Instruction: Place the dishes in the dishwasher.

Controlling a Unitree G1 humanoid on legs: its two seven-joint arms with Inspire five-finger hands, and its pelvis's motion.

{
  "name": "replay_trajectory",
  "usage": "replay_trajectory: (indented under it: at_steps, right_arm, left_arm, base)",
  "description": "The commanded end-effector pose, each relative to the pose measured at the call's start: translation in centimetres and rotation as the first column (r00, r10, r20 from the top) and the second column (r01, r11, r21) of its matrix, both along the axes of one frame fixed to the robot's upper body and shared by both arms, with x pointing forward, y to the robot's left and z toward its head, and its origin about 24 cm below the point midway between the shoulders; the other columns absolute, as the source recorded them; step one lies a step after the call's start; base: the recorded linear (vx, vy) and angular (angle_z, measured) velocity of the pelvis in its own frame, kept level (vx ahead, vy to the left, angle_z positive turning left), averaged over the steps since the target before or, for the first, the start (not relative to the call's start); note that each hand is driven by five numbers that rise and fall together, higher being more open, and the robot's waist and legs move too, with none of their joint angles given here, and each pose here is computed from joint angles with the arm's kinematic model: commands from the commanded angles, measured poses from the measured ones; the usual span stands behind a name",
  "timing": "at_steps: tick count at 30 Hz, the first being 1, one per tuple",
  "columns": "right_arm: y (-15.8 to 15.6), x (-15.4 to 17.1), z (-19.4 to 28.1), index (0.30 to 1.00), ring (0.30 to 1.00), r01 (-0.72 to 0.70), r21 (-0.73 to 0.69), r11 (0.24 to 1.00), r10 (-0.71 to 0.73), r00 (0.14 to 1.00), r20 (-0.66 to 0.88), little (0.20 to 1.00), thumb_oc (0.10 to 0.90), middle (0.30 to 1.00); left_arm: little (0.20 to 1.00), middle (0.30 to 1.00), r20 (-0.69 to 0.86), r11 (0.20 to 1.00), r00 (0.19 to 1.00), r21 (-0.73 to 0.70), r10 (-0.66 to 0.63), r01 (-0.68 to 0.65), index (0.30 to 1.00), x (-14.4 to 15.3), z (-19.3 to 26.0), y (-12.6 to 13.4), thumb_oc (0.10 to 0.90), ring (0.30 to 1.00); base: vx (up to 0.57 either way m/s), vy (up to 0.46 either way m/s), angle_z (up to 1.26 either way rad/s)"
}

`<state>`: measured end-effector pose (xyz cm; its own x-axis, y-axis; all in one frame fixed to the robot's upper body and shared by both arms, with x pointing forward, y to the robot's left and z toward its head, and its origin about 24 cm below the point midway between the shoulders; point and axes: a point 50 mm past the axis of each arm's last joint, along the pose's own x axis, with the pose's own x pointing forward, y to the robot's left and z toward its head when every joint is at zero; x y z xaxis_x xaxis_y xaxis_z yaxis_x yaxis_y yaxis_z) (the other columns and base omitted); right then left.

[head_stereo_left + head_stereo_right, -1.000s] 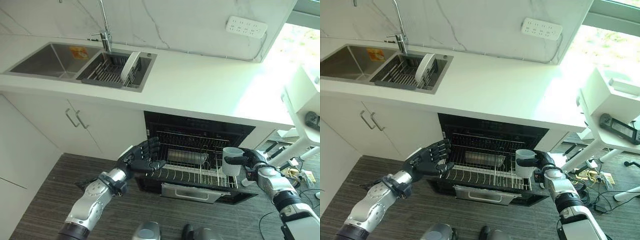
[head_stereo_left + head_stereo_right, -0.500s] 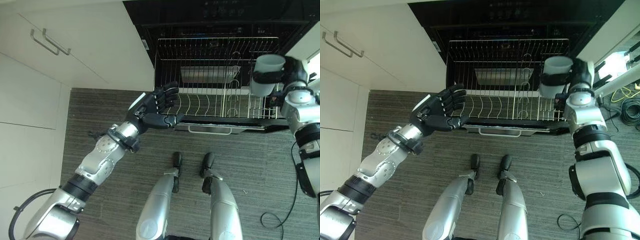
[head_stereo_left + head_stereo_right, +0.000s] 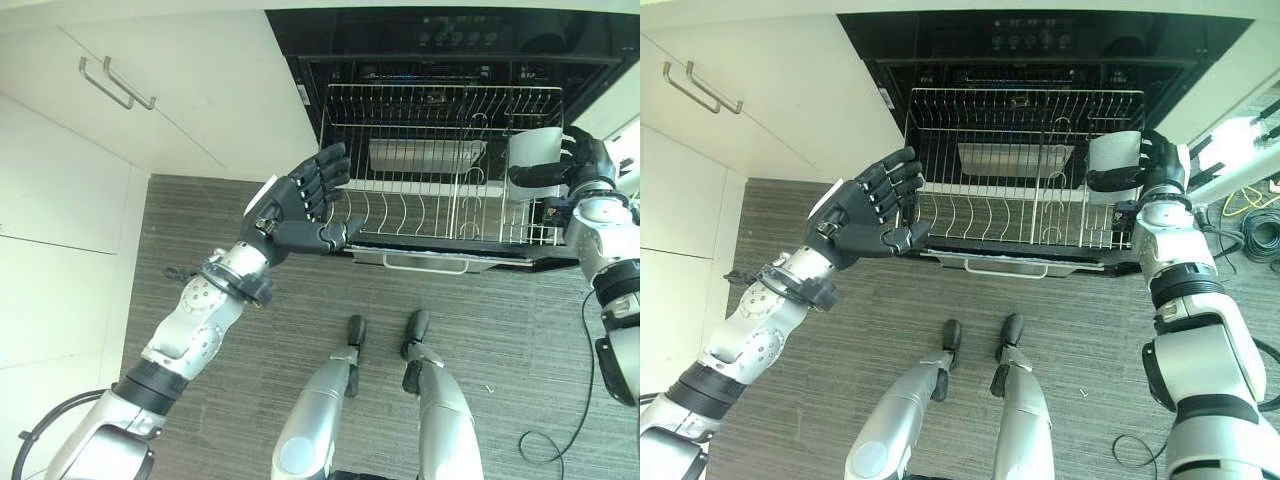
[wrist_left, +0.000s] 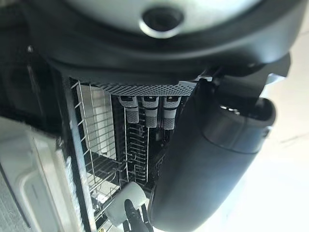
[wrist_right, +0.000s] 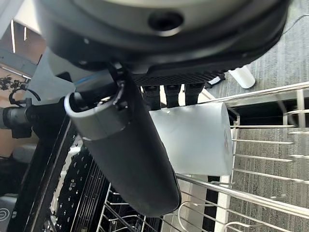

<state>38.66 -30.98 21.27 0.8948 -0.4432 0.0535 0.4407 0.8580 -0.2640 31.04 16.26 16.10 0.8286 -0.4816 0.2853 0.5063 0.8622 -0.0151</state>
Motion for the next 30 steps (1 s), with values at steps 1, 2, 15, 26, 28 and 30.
replay_trajectory:
  at_steps: [1, 2, 15, 26, 28, 30]
  right_arm:
    - [1.2, -0.2, 7.9, 0.900, 0.900, -0.053, -0.145, 0.988, 0.086, 0.969, 0.233, 0.900, 0.800, 0.900]
    - [1.3, -0.2, 7.9, 0.900, 0.900, -0.055, -0.156, 0.986, 0.091, 0.968, 0.232, 0.900, 0.800, 0.900]
    - [0.7, -1.9, 10.1, 0.900, 0.900, -0.001, -0.148, 0.989, 0.054, 0.935, 0.352, 0.900, 0.800, 0.900]
    - [3.0, -5.1, 1.6, 0.900, 0.900, -0.162, 0.022, 0.987, 0.142, 0.915, 0.378, 0.900, 0.800, 0.900]
    - [4.7, -6.5, -0.9, 0.900, 0.900, -0.220, 0.043, 0.975, 0.188, 0.908, 0.375, 0.900, 0.800, 0.900]
    - [5.7, -7.3, -2.3, 0.900, 0.900, -0.246, 0.055, 0.968, 0.208, 0.903, 0.376, 0.900, 0.800, 0.900]
  left_arm:
    - [0.900, 0.900, 0.283, 0.995, 0.959, -0.088, -0.024, 0.050, 0.900, -1.3, 5.4, 0.3, 0.800, 0.900]
    - [0.900, 0.900, 0.284, 0.995, 0.959, -0.090, -0.023, 0.051, 0.900, -1.3, 5.4, 0.4, 0.800, 0.900]
    - [0.900, 0.900, 0.303, 0.991, 0.953, -0.131, 0.002, 0.040, 0.900, -2.5, 5.2, 1.3, 0.800, 0.900]
    - [0.900, 0.900, 0.319, 0.985, 0.942, -0.162, 0.107, -0.058, 0.900, -3.9, 3.9, 2.2, 0.800, 0.900]
    - [0.900, 0.900, 0.327, 0.981, 0.934, -0.169, 0.146, -0.094, 0.900, -4.5, 3.5, 2.4, 0.800, 0.900]
    - [0.900, 0.900, 0.325, 0.977, 0.930, -0.174, 0.171, -0.119, 0.900, -4.8, 3.2, 2.6, 0.800, 0.900]
  base:
    - [-0.01, 0.027, -0.09]
    - [-0.01, 0.034, -0.08]
    - [-0.01, 0.040, -0.03]
    - [0.03, 0.006, -0.09]
    - [0.07, -0.001, -0.08]
    - [0.06, -0.022, -0.27]
